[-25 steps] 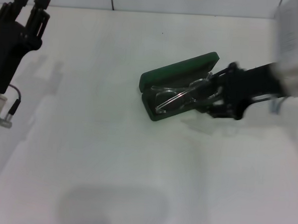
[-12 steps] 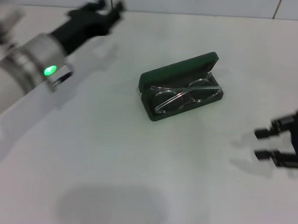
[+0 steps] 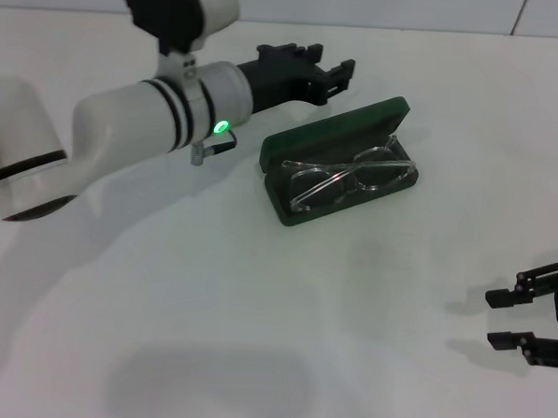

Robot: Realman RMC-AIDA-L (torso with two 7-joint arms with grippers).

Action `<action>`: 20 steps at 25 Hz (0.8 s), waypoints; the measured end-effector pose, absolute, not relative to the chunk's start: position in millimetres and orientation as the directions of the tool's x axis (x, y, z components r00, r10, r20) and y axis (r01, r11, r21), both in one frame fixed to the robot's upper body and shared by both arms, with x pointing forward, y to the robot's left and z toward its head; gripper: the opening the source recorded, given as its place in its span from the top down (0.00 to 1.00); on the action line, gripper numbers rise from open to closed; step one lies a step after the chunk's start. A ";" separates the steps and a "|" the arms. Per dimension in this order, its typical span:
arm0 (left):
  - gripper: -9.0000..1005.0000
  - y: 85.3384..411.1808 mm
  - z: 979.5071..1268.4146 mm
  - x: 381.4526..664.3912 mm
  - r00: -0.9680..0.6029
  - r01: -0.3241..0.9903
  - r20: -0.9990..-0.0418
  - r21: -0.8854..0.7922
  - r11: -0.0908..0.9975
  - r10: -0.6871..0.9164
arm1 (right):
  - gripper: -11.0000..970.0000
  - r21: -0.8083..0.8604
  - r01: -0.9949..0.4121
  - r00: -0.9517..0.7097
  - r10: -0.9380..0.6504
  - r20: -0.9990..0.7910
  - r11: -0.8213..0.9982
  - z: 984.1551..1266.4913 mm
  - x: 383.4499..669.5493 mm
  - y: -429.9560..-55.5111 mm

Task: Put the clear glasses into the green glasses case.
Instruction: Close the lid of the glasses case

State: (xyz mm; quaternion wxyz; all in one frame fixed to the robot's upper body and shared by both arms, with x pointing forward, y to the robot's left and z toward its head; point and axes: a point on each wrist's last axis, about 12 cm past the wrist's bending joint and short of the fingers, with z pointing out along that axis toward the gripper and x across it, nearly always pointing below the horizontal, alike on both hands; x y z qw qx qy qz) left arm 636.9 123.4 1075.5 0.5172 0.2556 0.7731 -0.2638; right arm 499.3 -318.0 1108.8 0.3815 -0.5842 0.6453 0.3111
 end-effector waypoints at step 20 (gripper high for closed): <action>0.47 112.3 1054.6 607.7 -0.336 0.734 -0.919 -0.119 0.669 0.205 | 0.54 -0.052 -0.994 -0.005 -0.528 -0.849 0.093 1115.7 509.4 -309.6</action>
